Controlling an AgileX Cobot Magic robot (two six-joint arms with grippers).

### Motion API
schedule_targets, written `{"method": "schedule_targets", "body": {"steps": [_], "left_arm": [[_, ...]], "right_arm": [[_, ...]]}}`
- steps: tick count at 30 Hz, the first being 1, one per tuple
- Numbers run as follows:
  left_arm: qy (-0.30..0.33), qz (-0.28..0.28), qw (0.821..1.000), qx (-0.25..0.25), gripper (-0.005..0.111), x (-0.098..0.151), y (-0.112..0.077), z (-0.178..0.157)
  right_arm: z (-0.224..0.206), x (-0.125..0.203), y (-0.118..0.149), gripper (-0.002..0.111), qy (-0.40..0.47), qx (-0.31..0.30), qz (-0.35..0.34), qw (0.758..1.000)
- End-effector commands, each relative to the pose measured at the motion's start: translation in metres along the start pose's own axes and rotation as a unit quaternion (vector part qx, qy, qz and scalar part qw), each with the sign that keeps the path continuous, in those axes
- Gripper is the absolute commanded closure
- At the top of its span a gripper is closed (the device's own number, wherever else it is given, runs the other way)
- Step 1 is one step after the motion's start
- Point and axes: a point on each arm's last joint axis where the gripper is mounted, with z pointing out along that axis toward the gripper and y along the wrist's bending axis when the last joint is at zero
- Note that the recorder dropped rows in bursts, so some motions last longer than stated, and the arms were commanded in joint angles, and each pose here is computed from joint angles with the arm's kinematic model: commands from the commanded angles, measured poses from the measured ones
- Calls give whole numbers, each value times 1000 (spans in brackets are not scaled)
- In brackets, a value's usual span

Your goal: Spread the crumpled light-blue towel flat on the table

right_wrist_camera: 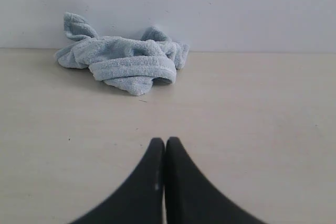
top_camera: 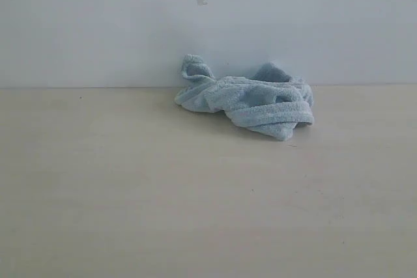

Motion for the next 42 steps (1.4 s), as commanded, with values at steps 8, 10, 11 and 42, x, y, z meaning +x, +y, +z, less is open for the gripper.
{"method": "schedule_targets", "body": {"steps": [8, 10, 11, 42], "left_arm": [[-1, 4, 1000, 3, 103, 1, 0, 0], [-1, 4, 1000, 3, 103, 1, 0, 0], [-1, 4, 1000, 3, 103, 1, 0, 0], [-1, 4, 1000, 3, 103, 1, 0, 0]], "right_arm": [[0, -1, 0, 108, -5, 1, -7, 1000], [0, -1, 0, 108, -5, 1, -7, 1000], [0, -1, 0, 108, -5, 1, -7, 1000], [-14, -49, 4, 108, -153, -55, 243, 956]]}}
